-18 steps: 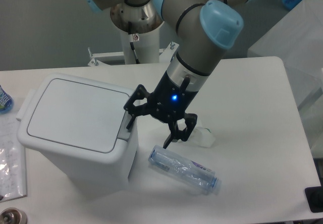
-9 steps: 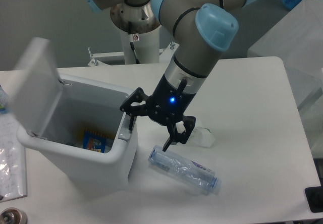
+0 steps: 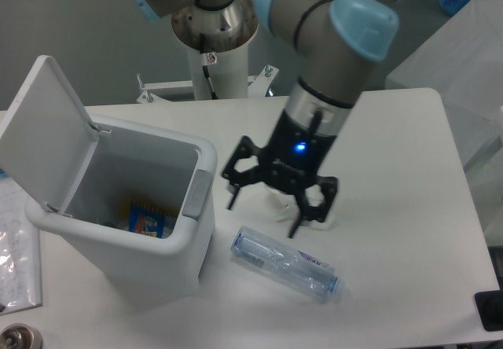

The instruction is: Open the trash can

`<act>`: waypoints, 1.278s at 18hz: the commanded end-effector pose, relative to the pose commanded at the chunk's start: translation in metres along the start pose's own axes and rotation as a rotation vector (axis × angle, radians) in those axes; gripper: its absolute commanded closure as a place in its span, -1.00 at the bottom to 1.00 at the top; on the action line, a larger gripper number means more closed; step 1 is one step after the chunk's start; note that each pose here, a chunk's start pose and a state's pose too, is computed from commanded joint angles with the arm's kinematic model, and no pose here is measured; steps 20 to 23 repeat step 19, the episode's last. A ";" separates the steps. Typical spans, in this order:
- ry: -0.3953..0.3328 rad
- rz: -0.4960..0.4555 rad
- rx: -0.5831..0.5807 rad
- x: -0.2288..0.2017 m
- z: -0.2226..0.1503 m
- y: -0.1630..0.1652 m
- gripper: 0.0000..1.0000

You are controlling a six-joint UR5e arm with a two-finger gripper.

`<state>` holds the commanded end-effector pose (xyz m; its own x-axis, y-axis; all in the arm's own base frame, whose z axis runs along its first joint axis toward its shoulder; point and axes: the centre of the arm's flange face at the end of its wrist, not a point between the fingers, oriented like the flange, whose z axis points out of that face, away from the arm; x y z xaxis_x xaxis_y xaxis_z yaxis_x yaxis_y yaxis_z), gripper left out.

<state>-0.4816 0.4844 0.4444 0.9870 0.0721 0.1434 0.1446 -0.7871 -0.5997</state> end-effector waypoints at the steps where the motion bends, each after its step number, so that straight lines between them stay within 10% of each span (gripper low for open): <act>1: -0.006 0.007 -0.004 -0.014 0.000 0.009 -1.00; 15: -0.124 0.346 -0.532 -0.102 0.055 0.104 -1.00; 23: -0.126 0.360 -0.548 -0.097 0.060 0.100 -1.00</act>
